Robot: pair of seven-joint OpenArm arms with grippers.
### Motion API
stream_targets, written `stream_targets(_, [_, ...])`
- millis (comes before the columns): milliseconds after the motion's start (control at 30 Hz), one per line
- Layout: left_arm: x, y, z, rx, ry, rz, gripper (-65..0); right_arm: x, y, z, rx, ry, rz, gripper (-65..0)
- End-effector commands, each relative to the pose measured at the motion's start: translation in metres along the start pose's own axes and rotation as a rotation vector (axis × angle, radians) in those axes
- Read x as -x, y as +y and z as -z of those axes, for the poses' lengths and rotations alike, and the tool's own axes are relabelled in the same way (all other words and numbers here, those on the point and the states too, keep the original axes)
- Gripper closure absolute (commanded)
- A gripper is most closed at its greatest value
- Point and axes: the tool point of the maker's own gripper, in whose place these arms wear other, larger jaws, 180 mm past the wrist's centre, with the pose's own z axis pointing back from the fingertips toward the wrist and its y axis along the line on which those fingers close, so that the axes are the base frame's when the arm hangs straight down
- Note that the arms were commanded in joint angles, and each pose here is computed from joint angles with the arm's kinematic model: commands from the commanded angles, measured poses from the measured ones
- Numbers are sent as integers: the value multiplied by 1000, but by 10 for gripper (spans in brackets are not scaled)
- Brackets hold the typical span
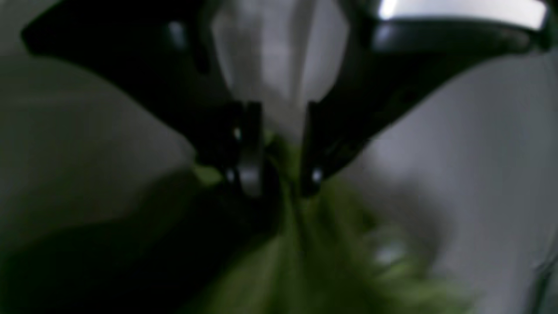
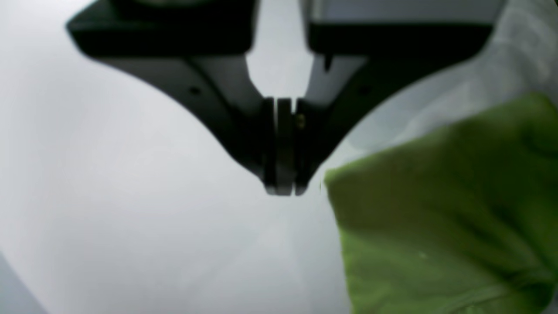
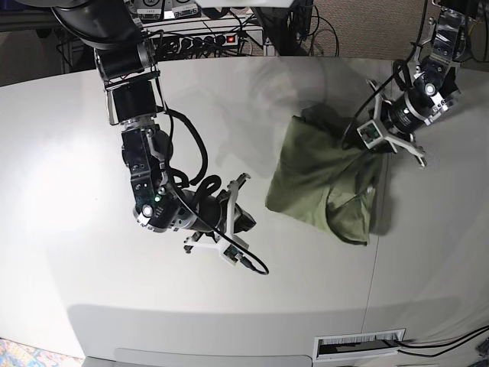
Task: Fold the T-shirt properly
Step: 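Press and smooth the bundle's top fold with the left gripper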
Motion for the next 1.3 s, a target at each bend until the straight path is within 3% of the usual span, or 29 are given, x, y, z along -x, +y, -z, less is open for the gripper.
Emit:
stream_targets(0, [-5, 27, -4, -80, -14, 38, -103, -24, -8, -7, 18, -66, -21, 0])
stream_targets(267, [-11, 95, -11, -316, -1, 44, -99, -25, -8, -7, 18, -69, -21, 0])
stream_targets(600, [4, 118, -23, -416, 115, 140, -100, -26, -10, -8, 22, -70, -24, 0])
stream_targets(800, [14, 126, -29, -434, 163, 148, -168, -26, -10, -8, 22, -71, -24, 0])
stream_targets(867, [18, 125, -30, -436, 179, 91, -168, -27, -10, -8, 23, -77, -24, 0])
stream_targets(933, [12, 117, -29, -394, 150, -34, -168, -29, -10, -8, 23, -86, -25, 0])
stream_targets(1033, [-26, 102, -31, -304, 12, -195, -165, -28, -15, -8, 51, -80, -45, 0])
stream_targets(1100, [-56, 93, -37, -248, -95, -270, -125, -27, -18, -8, 73, -75, -61, 0])
stream_targets(1200, [-80, 78, -40, -169, -168, -355, -10, -29, -19, -8, 77, -81, -65, 0])
stream_targets(1267, [-87, 68, -37, -126, -198, -425, 0, -27, -22, -8, 97, -71, -81, 0])
